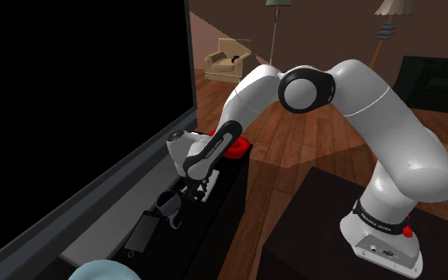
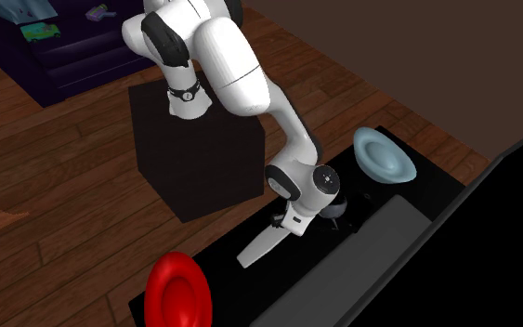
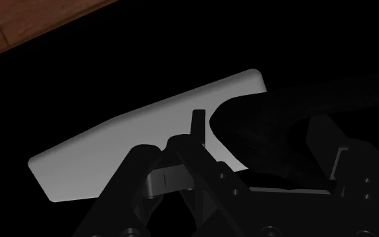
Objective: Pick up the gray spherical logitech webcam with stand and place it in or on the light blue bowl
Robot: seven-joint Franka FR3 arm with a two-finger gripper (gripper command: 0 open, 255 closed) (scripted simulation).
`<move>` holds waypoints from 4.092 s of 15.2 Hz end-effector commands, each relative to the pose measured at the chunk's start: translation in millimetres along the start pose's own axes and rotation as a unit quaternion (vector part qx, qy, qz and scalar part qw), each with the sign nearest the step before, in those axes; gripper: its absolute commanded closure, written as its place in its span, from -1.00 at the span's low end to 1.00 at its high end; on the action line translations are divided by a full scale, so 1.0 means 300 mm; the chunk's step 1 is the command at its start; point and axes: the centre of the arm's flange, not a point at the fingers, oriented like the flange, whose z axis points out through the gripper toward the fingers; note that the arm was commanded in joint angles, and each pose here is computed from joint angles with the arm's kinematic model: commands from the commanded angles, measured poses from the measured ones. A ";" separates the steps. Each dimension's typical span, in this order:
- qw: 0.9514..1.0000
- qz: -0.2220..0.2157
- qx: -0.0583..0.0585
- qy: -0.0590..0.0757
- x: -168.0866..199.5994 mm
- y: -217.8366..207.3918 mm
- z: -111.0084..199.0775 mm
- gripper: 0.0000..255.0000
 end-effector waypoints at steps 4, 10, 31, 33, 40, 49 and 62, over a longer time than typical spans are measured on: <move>1.000 0.000 0.000 0.000 -0.004 0.006 -0.034 1.00; 1.000 0.000 0.000 0.000 -0.015 0.023 -0.138 1.00; 1.000 0.000 0.000 0.000 -0.053 0.080 -0.501 1.00; 1.000 0.000 0.000 0.000 -0.057 0.085 -0.535 1.00; 1.000 0.000 0.000 0.000 -0.134 -0.118 -0.553 1.00; 1.000 0.000 0.000 0.000 -0.268 -0.491 -0.545 1.00; 1.000 0.000 0.000 0.000 -0.463 -1.029 -0.533 1.00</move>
